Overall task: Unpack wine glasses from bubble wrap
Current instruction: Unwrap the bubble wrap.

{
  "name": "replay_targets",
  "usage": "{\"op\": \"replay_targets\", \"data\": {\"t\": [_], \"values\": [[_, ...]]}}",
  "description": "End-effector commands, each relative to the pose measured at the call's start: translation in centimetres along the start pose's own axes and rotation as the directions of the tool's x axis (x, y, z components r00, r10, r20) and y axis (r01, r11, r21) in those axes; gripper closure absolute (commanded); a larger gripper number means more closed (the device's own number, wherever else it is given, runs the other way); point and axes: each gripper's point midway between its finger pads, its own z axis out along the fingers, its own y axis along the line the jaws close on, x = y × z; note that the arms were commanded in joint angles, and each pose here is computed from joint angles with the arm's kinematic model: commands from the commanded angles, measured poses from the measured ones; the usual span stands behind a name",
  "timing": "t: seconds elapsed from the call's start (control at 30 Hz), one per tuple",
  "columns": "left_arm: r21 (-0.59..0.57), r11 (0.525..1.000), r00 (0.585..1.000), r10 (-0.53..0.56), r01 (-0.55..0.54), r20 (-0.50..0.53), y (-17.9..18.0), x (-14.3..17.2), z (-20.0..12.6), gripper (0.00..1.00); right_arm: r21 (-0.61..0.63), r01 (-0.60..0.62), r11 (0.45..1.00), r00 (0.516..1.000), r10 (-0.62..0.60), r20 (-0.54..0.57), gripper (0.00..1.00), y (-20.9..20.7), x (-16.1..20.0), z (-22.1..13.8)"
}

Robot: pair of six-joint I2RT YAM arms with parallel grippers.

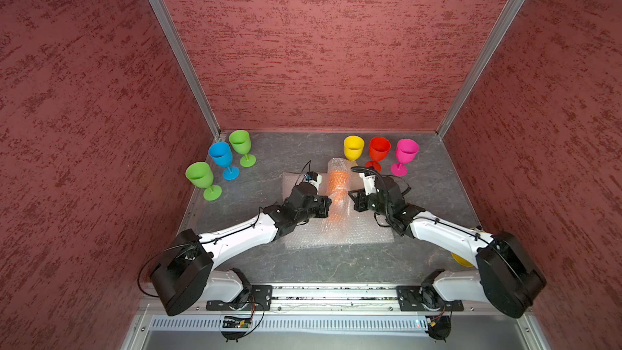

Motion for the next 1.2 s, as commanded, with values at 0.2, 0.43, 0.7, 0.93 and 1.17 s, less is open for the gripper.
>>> {"op": "replay_targets", "data": {"t": [0.2, 0.43, 0.7, 0.93, 1.17], "values": [[-0.087, 0.993, 0.996, -0.084, 0.085, 0.008, 4.2, 1.0, -1.0, 1.0, 0.142, -0.072, 0.987, 0.989, 0.053, 0.135, 1.0, -4.9, -2.3, -1.5], [-0.089, 0.992, 0.996, -0.086, 0.087, 0.014, 4.9, 1.3, -1.3, 1.0, 0.191, -0.086, 0.978, 0.988, 0.06, 0.141, 1.0, -6.3, -2.2, -1.4], [-0.097, 0.99, 0.995, -0.098, 0.099, 0.023, 5.7, 1.7, -1.6, 1.0, 0.194, -0.102, 0.976, 0.983, 0.07, 0.167, 1.0, -6.7, -2.2, -1.8], [-0.096, 0.99, 0.994, -0.101, 0.104, 0.041, 6.1, 1.9, -1.9, 1.0, 0.2, -0.118, 0.973, 0.979, 0.081, 0.186, 1.0, -7.4, -2.2, -2.0], [-0.098, 0.99, 0.994, -0.1, 0.104, 0.053, 6.5, 2.1, -2.1, 1.0, 0.188, -0.136, 0.973, 0.974, 0.097, 0.202, 1.0, -7.8, -2.3, -2.1]]}}
